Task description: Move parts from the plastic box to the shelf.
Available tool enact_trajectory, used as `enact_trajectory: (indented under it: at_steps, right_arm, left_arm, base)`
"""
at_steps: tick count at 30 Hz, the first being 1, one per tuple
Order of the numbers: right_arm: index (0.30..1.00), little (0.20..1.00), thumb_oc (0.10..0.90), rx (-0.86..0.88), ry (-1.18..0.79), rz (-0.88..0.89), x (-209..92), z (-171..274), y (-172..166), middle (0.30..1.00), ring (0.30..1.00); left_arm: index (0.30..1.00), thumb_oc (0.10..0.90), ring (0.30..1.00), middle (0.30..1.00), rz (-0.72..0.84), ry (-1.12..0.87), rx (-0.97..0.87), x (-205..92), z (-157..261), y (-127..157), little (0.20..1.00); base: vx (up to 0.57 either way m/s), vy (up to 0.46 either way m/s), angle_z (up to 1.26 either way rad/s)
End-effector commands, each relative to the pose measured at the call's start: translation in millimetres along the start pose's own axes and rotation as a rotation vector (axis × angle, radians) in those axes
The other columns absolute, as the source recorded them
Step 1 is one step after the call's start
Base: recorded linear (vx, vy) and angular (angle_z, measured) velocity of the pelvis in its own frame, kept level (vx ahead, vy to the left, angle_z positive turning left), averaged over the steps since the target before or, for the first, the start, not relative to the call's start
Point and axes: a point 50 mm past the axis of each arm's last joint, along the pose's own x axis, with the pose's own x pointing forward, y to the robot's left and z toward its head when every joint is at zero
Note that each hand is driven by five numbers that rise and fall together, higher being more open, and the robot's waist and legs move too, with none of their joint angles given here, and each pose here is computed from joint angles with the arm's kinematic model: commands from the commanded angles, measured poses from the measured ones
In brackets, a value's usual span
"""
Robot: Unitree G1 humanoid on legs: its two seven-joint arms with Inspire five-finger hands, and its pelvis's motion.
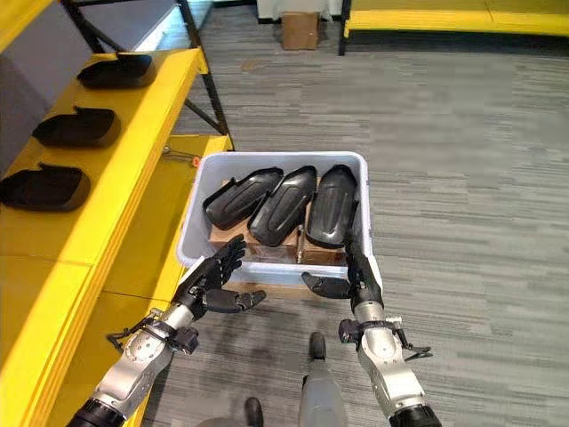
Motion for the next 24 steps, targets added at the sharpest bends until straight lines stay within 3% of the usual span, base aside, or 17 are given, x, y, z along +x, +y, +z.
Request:
enact_trajectory:
  at_steps: [1,6,7,13,24]
  right_arm:
    - [1.0,1.0,0.9,-0.033,-0.272,-0.019,8,52,-4,1.0,1.0]
    - [1.0,1.0,0.9,-0.154,-0.341,-0.041,9,62,-11,1.0,1.0]
    - [1.0,1.0,0.9,-0.278,-0.414,-0.067,9,71,-13,1.0,1.0]
    - [1.0,1.0,0.9,-0.535,-0.596,-0.056,13,108,-14,1.0,1.0]
    - [1.0,1.0,0.9,-0.601,-0.71,0.001,14,138,-10,1.0,1.0]
  left_arm:
    - [1.0,0.9,1.0,1.0,-0.033,-0.338,0.013,14,65,-6,1.0]
    - [1.0,0.9,1.0,1.0,-0.035,-0.359,0.007,18,71,-8,1.0]
    - [1.0,0.9,1.0,1.0,-0.026,-0.375,0.005,19,73,-10,1.0]
    - [1.0,0.9,1.0,1.0,-0.016,-0.43,-0.024,21,82,-11,1.0]
    - [1.0,0.9,1.0,1.0,-0.054,-0.459,-0.026,25,92,-17,1.0]
  base:
    - [0.07,-0.116,0.04]
    - [0.09,-0.089,-0.02]
    - [0.04,-0.02,0.01]
    - [0.11,-0.057,-0.01]
    - [0.08,-0.064,0.05]
